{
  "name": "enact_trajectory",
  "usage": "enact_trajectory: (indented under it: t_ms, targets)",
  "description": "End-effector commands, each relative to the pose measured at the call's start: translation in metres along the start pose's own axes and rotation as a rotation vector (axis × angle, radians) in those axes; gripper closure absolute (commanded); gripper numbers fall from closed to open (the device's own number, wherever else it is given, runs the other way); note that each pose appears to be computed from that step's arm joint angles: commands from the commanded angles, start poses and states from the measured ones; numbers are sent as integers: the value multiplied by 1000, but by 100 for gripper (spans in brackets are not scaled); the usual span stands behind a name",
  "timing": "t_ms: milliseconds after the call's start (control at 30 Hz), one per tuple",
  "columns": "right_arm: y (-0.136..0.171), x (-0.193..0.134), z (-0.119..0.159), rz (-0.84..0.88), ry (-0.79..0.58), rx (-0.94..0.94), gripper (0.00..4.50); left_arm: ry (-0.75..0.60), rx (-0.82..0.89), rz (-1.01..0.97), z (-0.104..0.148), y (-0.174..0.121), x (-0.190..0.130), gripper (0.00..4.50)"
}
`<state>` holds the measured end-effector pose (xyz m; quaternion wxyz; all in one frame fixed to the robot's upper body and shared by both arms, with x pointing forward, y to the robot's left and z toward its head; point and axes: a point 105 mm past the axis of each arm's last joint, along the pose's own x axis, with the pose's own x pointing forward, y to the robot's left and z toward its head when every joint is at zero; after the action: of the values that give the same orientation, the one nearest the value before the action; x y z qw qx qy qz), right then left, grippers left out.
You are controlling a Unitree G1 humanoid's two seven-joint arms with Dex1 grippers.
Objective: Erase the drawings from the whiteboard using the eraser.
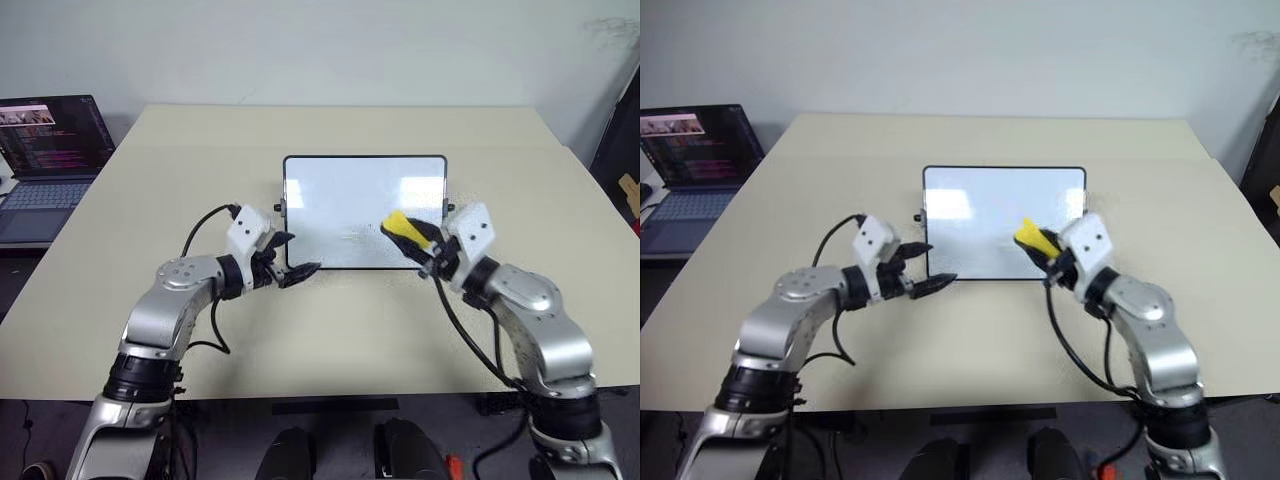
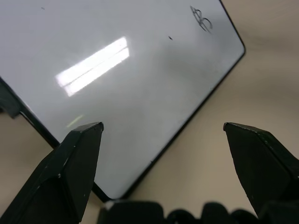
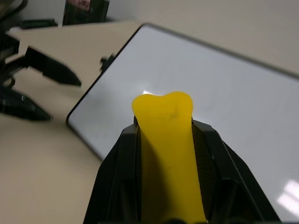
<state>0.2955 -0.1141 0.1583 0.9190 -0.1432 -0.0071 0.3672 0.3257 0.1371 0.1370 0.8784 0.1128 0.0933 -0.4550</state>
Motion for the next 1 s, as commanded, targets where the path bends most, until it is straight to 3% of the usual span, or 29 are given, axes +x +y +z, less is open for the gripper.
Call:
enact_trajectory:
  t_ms: [33,133,433,733,1000]
  targets:
    - [9,-14,-1,21,-5,-39,336,-36,60,-81,12,-16,-3,0]
    - [4,-26,-19,-30,57,-101,336,-45,44,-108,11,-25,0,0]
    - [-6,-28,-35,-143,71,-296,336,-73,63,-117,19,-31,18,0]
    - [-36,25,-13,-361,-97,-337,336,-91,91,-74,29,-12,32,0]
    - [-61,60,-3,-423,-133,-358,336,-90,106,-75,30,-7,34,0]
